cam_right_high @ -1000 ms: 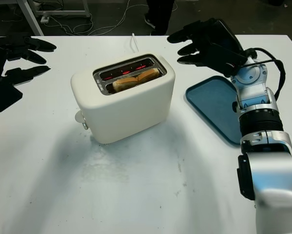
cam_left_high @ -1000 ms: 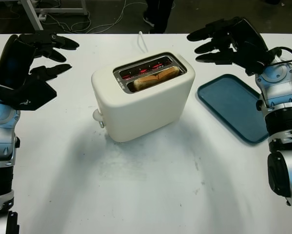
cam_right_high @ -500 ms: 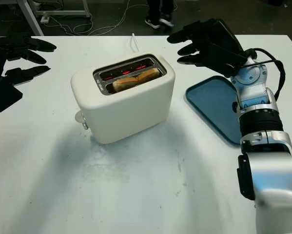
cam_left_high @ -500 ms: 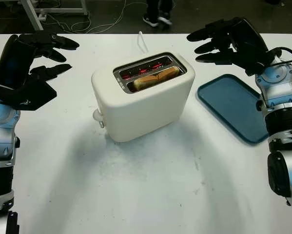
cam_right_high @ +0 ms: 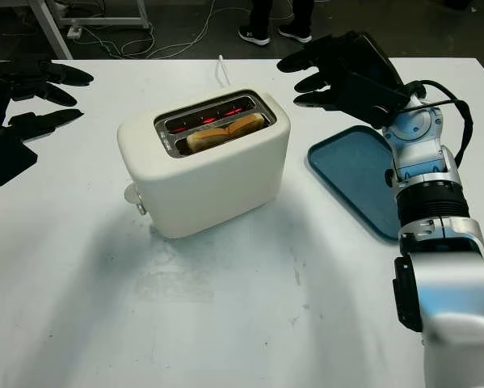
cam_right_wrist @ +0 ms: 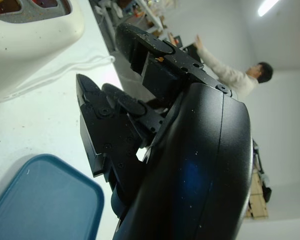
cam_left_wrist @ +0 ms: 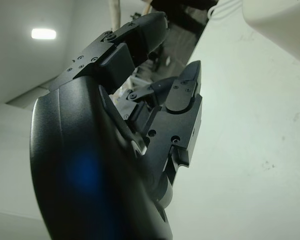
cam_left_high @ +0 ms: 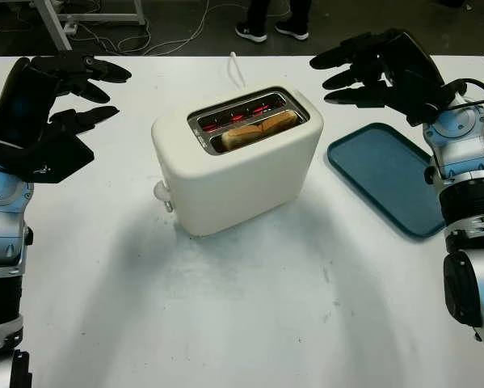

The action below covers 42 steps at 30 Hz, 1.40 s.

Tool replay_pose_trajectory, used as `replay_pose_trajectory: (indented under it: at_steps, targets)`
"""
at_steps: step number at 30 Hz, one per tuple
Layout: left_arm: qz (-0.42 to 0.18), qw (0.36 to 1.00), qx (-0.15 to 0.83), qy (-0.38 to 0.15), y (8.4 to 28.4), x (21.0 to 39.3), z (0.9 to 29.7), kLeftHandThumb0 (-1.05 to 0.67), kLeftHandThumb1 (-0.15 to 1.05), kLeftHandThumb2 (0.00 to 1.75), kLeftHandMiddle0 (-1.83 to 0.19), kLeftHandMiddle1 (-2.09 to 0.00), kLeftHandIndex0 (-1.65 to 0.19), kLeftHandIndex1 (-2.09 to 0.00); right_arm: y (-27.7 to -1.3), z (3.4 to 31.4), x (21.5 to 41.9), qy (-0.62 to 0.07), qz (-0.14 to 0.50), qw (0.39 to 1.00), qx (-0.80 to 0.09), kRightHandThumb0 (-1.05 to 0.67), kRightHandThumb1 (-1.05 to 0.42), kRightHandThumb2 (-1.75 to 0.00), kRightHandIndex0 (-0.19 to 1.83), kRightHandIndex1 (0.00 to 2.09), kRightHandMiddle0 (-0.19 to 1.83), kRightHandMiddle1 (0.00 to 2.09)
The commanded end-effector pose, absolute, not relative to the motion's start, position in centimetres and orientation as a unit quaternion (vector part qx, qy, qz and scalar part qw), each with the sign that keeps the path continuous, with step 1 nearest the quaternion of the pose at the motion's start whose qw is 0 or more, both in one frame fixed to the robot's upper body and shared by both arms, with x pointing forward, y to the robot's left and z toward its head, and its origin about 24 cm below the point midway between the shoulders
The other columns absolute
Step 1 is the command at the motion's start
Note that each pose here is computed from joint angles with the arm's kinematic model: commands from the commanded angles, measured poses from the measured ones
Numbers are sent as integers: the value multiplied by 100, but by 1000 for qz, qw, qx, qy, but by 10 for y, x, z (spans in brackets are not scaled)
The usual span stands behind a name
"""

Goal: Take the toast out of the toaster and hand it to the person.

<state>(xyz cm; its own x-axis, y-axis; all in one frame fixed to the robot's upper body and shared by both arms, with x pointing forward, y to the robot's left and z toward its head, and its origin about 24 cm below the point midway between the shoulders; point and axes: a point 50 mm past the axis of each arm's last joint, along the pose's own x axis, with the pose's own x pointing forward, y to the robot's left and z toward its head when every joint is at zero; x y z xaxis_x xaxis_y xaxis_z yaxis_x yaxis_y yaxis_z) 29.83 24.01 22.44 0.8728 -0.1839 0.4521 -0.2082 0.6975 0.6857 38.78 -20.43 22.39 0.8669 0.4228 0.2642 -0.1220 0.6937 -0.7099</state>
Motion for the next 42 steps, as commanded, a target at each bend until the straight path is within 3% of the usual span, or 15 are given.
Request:
replay_pose_trajectory:
  at_steps: [1, 33, 42]
  targets:
    - [4, 885, 390, -255, 241, 299, 228, -3, 84, 0, -75, -85, -82, -40, -207, 226, 387, -207, 146, 898, -359, 4, -76, 0, 112, 1, 99, 0]
    - [10, 885, 386, -260, 244, 288, 225, -1, 82, 0, -72, -82, -82, -39, -209, 226, 387, -218, 141, 904, -340, 9, -74, 0, 114, 1, 102, 1]
    - [8, 887, 379, -263, 243, 288, 226, 2, 83, 0, -74, -82, -83, -38, -209, 227, 386, -219, 141, 896, -359, 1, -73, 0, 116, 2, 102, 1]
